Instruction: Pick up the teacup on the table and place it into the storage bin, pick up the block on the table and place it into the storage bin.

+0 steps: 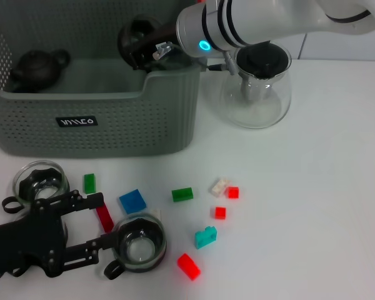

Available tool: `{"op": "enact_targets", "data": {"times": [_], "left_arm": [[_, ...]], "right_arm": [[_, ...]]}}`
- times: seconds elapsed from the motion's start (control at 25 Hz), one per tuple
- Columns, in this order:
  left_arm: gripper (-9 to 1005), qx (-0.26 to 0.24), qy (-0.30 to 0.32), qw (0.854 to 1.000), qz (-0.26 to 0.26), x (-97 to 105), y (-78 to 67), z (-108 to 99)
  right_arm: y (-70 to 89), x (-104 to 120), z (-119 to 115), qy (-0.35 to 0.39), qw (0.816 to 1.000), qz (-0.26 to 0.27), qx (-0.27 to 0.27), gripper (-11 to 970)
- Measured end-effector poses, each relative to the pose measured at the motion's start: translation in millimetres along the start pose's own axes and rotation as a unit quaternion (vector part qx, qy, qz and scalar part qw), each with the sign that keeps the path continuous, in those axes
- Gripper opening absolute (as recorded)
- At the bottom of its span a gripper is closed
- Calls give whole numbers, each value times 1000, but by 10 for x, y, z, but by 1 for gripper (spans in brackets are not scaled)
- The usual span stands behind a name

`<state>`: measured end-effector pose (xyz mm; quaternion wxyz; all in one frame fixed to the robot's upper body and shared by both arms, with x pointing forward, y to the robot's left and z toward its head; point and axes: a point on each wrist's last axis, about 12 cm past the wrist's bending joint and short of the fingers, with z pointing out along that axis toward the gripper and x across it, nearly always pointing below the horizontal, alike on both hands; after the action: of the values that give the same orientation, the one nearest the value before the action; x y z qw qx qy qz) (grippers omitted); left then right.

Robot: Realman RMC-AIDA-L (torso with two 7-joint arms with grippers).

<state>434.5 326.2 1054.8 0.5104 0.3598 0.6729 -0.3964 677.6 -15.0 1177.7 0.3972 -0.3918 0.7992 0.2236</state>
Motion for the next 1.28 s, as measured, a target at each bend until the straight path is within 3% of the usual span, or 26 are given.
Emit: {"op": "enact_targets", "data": {"times": [0.36,0.44,0.6,0.76,0.92,1.08,1.16,1.28], "left_arm": [[733,-3,-1,1000,-1,8,-5,-5],[733,-4,-2,1000,-1,7,-6,-7],[733,-4,-4,1000,-1,3,-7,-10],[733,-7,-4,1000,0,3,0,-13],[733,-14,-6,1000,1,2,11,-20],[733,-20,-9,1000,2,-4,21,-34],[733,-21,-8,1000,2,-13,33,-43],[733,-23,2,1000,-4,-14,33,-102]], "right_arm": [[-10,-67,-19,-19,1000,11,4,57],[-4,-102,-48,-30,999,15,-4,223],[-65,-189,-237,-74,996,32,-32,386],[-149,-177,-707,-178,981,24,-73,507],[-136,106,-1267,-315,939,-41,-128,588],[-172,571,-1629,-393,900,-54,-182,668],[-190,773,-1778,-395,895,-58,-200,688],[-158,955,-1924,-322,914,-89,-229,686]]}}
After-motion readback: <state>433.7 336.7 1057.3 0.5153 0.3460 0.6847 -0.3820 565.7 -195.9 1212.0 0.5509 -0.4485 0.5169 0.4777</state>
